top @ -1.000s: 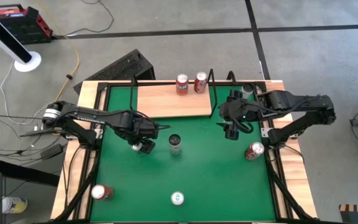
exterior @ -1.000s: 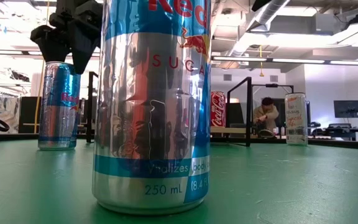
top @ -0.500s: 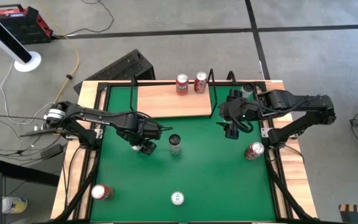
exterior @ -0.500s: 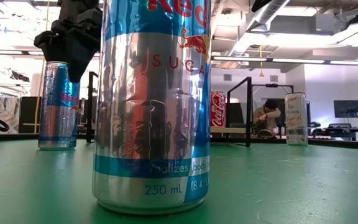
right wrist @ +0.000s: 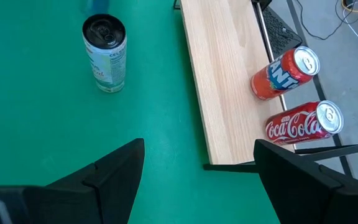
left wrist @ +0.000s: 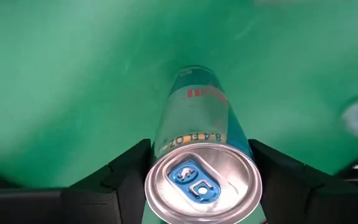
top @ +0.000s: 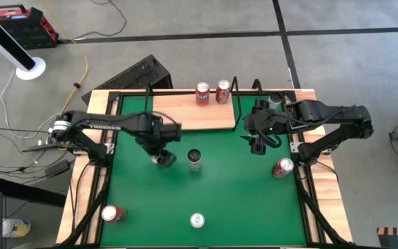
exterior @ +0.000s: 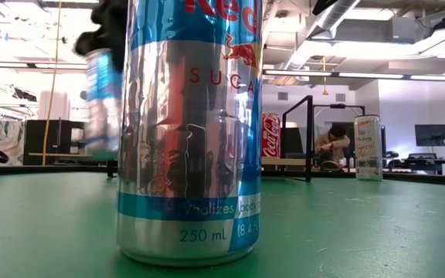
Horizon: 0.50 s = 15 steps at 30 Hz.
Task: Place canned beverage on shelf
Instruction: Put the left blue soda can on the shelf
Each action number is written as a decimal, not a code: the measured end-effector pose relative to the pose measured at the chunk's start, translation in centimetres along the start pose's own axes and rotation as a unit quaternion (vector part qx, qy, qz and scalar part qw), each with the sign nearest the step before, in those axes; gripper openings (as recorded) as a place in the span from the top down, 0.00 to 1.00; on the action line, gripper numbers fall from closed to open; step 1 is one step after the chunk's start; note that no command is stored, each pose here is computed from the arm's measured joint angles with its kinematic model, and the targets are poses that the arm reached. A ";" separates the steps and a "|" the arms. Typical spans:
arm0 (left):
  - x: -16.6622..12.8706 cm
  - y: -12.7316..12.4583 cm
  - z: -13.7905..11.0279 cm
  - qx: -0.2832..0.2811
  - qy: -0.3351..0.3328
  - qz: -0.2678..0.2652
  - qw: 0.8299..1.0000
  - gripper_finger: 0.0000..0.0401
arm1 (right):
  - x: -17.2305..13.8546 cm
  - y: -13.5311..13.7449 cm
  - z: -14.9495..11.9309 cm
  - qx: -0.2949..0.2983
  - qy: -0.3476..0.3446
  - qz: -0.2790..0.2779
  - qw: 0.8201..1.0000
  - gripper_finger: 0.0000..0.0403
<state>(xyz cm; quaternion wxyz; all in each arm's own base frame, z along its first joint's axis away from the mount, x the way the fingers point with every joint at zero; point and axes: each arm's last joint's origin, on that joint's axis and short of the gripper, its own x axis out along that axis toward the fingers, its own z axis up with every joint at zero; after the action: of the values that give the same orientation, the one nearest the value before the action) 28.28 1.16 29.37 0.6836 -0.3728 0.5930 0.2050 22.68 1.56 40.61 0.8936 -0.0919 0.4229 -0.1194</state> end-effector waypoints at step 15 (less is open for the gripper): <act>-9.7 3.6 11.3 0.102 -0.124 0.074 0.984 0.45 | 0.5 -1.6 -0.4 0.019 0.027 -0.024 0.999 0.19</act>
<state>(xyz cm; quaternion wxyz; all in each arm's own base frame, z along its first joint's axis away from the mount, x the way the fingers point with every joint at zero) 31.03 13.49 38.01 0.7690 -0.2285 0.5476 0.2381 22.46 -0.15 40.40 0.8803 -0.0818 0.4423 -0.1509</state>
